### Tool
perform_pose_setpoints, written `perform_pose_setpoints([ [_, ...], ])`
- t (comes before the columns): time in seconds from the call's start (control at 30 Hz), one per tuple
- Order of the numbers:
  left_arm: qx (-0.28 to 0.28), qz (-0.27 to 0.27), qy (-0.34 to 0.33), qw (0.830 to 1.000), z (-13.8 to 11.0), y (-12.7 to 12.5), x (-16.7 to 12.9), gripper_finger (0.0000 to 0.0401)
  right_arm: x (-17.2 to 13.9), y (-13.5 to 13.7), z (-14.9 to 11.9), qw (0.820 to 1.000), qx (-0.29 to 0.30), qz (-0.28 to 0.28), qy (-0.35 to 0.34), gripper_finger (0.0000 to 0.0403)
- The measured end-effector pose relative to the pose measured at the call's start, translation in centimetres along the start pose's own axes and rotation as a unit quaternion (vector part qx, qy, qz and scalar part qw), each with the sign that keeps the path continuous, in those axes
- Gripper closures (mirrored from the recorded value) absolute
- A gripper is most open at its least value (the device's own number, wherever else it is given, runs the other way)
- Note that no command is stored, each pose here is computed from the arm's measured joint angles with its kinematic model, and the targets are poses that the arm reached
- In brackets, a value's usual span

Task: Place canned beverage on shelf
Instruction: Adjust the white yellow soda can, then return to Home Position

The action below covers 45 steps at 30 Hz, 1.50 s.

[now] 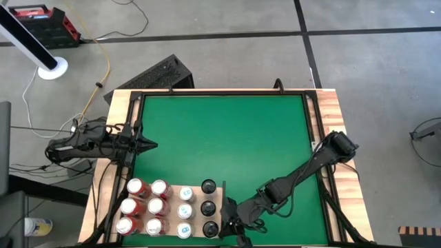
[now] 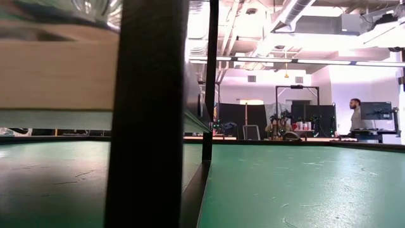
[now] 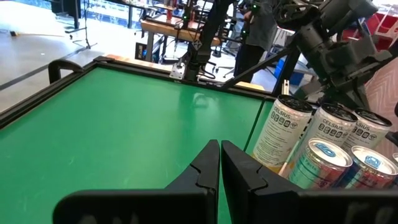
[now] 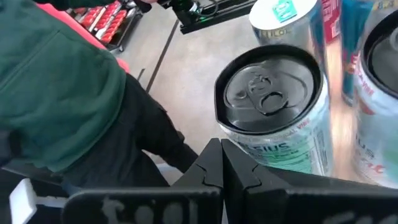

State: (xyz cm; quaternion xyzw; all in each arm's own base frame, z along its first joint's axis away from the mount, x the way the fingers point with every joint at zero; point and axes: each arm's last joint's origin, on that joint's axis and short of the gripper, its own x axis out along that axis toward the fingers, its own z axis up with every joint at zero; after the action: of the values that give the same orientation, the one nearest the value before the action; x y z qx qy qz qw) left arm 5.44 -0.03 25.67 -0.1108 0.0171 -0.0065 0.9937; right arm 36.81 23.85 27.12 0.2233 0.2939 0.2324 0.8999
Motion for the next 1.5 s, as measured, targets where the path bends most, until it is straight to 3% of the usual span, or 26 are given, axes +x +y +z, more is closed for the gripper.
perform_pose_setpoints([
  [0.57, -0.001, -0.004, 0.001, 1.000, 0.0, 0.0, 0.0, 0.0401, -0.4, -0.5, 0.7, 1.000, 0.004, 0.020, 0.006, 0.0386],
  [0.73, 0.005, -0.005, -0.004, 1.000, 0.1, 0.0, 0.0, 0.0401, -3.6, 0.4, 2.3, 1.000, -0.008, 0.003, -0.006, 0.0386],
  [1.0, 0.097, 0.027, -0.051, 0.994, 1.0, 0.0, -0.1, 0.0401, -11.4, 0.4, 5.1, 0.988, -0.107, -0.108, -0.036, 0.0386],
  [1.1, 0.115, 0.051, -0.064, 0.990, 1.2, 0.1, -0.1, 0.0401, -14.3, -1.0, 6.1, 0.982, -0.129, -0.129, -0.055, 0.0386],
  [1.27, 0.130, 0.075, -0.065, 0.987, 1.2, 0.2, -0.1, 0.0401, -19.0, -4.5, 5.6, 0.973, -0.134, -0.165, -0.090, 0.0386],
  [1.5, 0.160, 0.102, -0.072, 0.979, 1.3, 0.3, -0.1, 0.0401, -22.7, -10.9, 2.3, 0.940, -0.159, -0.174, -0.247, 0.0386],
])
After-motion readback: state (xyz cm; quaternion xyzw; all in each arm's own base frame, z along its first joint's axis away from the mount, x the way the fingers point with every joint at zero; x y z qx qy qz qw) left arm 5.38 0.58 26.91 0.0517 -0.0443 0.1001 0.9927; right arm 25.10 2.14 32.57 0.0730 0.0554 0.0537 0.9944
